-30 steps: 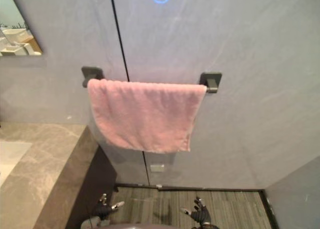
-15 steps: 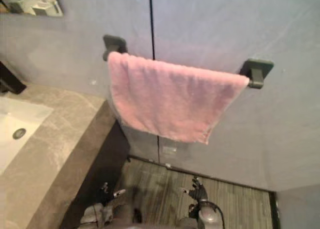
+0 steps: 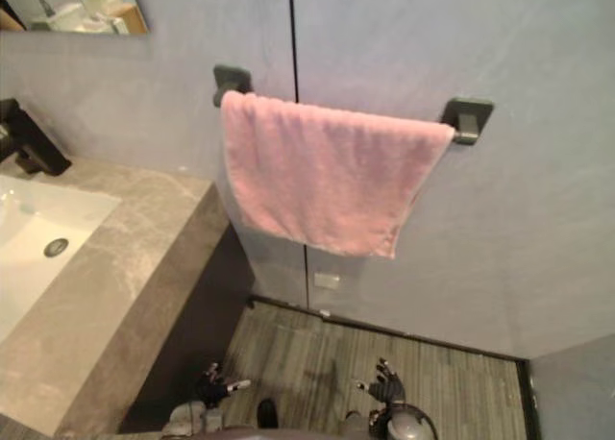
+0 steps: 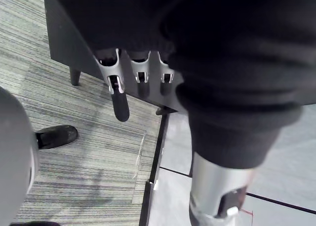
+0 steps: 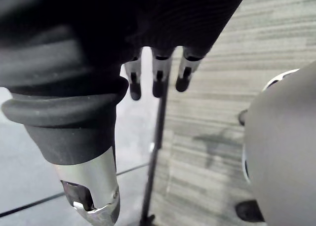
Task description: Organize washtable
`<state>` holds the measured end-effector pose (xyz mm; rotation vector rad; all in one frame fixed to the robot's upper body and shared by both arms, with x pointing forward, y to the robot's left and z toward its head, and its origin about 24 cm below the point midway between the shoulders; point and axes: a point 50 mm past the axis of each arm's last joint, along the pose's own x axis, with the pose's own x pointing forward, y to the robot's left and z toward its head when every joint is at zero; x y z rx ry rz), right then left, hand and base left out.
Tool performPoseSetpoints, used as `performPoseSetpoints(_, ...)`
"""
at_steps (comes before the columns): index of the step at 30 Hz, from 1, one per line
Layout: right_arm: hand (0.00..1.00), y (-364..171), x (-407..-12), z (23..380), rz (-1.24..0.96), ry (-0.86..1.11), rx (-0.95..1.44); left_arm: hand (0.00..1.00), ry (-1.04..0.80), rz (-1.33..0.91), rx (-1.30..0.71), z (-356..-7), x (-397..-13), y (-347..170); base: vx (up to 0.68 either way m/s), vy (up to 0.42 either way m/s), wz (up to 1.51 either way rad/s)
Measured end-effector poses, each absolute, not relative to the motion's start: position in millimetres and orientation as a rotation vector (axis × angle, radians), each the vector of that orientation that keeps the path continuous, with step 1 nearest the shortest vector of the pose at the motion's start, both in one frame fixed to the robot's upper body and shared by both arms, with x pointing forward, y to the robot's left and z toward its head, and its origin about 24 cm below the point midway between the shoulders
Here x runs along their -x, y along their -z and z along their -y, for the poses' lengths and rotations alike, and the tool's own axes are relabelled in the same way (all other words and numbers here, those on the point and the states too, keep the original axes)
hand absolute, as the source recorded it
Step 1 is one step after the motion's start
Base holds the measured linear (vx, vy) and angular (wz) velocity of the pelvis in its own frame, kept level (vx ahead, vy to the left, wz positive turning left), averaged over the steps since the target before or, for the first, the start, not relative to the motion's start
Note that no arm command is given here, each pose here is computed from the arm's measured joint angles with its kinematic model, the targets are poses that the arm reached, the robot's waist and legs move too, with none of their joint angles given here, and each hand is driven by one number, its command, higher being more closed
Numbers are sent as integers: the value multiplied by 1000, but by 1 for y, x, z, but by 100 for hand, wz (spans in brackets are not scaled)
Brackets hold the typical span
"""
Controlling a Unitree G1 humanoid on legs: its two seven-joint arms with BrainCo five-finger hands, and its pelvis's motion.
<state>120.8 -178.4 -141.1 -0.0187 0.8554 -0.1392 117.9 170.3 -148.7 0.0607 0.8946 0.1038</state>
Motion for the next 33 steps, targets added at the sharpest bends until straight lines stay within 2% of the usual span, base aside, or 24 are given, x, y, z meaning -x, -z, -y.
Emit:
performPoseSetpoints(7,0,142,-116,178,-866,131,23,0,-108,-875,-57,-169,-123,146,19,-26,75)
performPoseSetpoints(9,0,145,-114,160,-884,82,7,0,-152,-857,-60,-181,-122,144,104,-87,133)
performPoseSetpoints(15,0,127,-158,142,-750,-68,88,0,-177,-826,-4,-169,-134,141,-40,-147,89)
performPoseSetpoints(18,0,123,-164,145,-725,-44,82,0,-160,-778,7,-163,-152,134,-71,-119,159)
performPoseSetpoints(21,0,120,-165,159,-705,-1,104,0,-127,-754,-5,-158,-152,131,-82,-81,182)
performPoseSetpoints(23,0,119,-166,156,-692,0,87,0,-125,-741,-34,-166,-158,128,-91,-76,153)
performPoseSetpoints(29,0,129,-153,156,-755,32,51,0,-86,-827,-40,-162,-140,140,-85,38,65)
performPoseSetpoints(33,0,134,-149,153,-788,24,48,0,-107,-870,-58,-173,-129,145,-128,63,-1)
